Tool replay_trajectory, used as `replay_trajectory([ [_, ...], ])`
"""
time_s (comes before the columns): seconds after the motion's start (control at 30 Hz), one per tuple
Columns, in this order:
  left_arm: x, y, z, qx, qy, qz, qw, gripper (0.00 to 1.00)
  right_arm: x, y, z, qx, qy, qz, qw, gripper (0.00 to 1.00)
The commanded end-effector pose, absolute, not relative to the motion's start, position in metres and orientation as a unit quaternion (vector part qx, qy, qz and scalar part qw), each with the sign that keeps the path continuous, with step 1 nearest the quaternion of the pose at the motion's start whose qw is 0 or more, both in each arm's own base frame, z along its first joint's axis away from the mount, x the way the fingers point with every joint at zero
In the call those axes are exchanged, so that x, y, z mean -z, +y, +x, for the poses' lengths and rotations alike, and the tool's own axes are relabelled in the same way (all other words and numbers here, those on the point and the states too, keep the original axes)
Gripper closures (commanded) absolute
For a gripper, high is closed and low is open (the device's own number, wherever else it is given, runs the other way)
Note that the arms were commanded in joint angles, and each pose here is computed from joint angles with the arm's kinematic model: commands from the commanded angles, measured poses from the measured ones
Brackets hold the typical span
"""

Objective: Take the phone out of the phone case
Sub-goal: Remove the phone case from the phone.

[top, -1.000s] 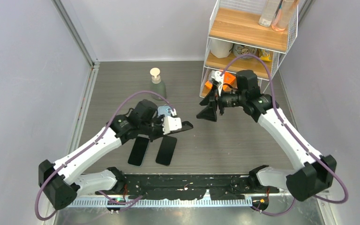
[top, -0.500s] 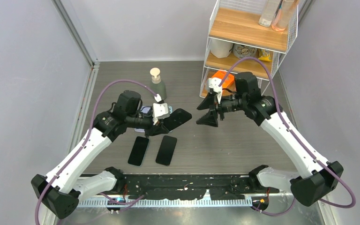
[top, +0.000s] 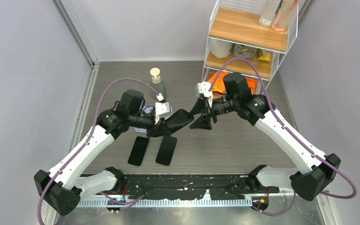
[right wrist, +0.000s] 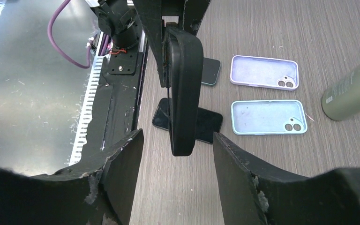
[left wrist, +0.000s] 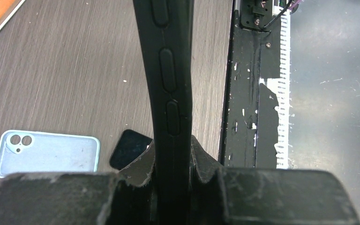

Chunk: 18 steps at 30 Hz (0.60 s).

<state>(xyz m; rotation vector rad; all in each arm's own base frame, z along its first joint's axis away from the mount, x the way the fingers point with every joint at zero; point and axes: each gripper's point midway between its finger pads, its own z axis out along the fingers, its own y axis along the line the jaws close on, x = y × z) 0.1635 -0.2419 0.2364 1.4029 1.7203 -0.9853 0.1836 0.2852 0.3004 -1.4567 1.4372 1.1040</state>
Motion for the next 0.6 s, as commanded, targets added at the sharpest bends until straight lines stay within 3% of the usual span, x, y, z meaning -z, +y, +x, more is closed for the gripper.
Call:
replay_trajectory([
  [0.0,-0.2771,-0.2534,0.1681,0.397,0.612,0.553,0.403,1.00,-0.3112,0.2861,0.1851,-0.424,0.551,-0.588,0.414,0.39],
  [0.3,-0.2770,-0.2527,0.1672,0.395,0.608,0.556,0.406,1.00,-0.3053,0.2836,0.1828,-0.419,0.552,-0.592,0.412,0.41],
  [0.57,-0.2786,-0.2529,0.1669,0.395,0.604,0.559,0.408,1.00,-0.3031,0.2849,0.1813,-0.426,0.551,-0.594,0.403,0.56],
])
